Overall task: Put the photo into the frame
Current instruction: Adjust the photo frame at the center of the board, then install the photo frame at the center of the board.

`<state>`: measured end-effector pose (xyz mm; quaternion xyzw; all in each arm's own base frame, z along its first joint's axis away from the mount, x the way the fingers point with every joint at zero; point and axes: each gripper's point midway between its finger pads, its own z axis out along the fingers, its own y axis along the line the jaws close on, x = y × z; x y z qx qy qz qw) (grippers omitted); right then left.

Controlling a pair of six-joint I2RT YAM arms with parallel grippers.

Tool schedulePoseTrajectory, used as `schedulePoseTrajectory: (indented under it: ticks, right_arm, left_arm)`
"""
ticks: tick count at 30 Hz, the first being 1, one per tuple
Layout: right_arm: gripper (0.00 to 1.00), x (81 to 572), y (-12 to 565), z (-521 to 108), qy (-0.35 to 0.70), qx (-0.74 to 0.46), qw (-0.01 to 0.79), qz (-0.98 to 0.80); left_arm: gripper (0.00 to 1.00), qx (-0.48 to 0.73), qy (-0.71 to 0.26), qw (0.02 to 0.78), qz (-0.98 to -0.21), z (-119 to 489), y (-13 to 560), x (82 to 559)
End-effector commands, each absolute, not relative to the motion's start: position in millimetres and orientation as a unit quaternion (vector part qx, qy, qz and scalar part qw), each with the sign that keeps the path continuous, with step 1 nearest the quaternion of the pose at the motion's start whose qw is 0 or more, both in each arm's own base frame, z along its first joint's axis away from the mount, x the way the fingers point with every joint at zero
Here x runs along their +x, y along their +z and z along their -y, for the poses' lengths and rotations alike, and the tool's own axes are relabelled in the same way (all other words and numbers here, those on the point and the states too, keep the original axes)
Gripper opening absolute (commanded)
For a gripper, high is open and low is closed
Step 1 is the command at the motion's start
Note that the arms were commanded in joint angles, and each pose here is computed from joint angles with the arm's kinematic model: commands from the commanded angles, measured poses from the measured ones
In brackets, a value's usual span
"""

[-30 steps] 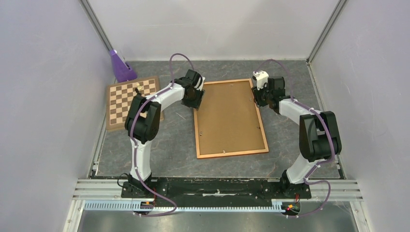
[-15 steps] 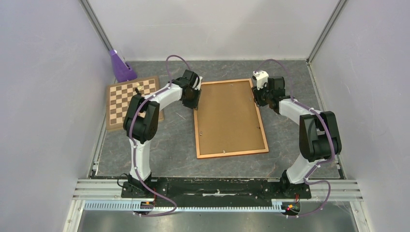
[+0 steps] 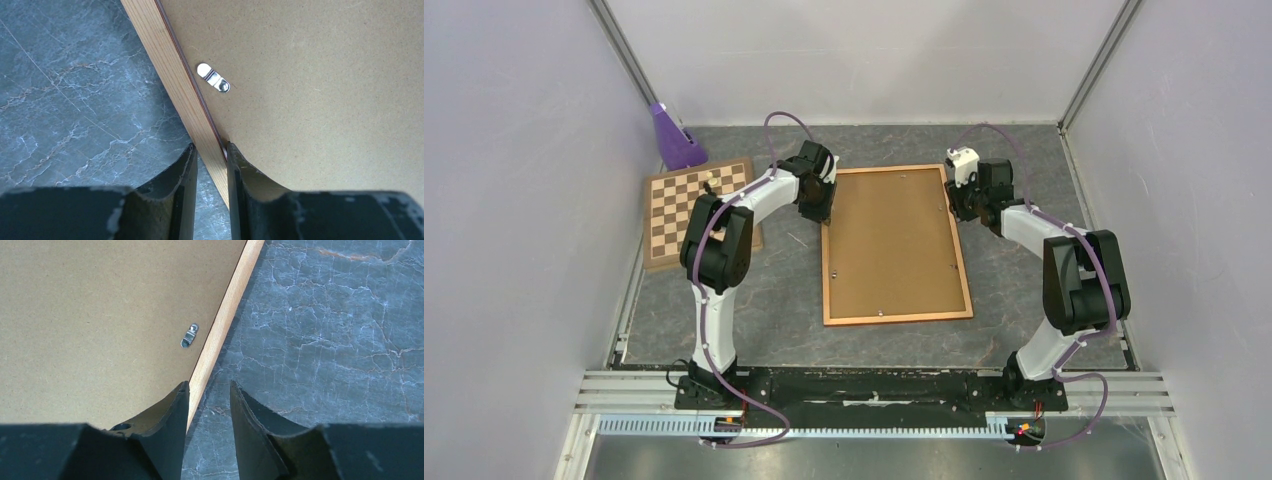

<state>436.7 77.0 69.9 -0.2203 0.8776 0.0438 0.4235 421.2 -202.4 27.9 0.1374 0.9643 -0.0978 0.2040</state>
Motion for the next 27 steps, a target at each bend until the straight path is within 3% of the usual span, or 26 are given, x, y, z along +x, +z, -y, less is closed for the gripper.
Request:
schedulePoseTrajectory:
  ticks: [1, 27]
  right_arm:
    - [0.39, 442.5, 81.1, -81.5, 0.043, -0.23, 0.442, -0.866]
    - [0.37, 492.9, 66.9, -108.0, -0.046, -0.3, 0.428, -0.851]
  left_arm:
    - [0.02, 0.141, -0.105, 0.207, -0.962, 204.9, 28.3, 427.6]
    - [0.02, 0.137, -0.122, 0.2, -0.963, 209.3, 21.2, 421.5]
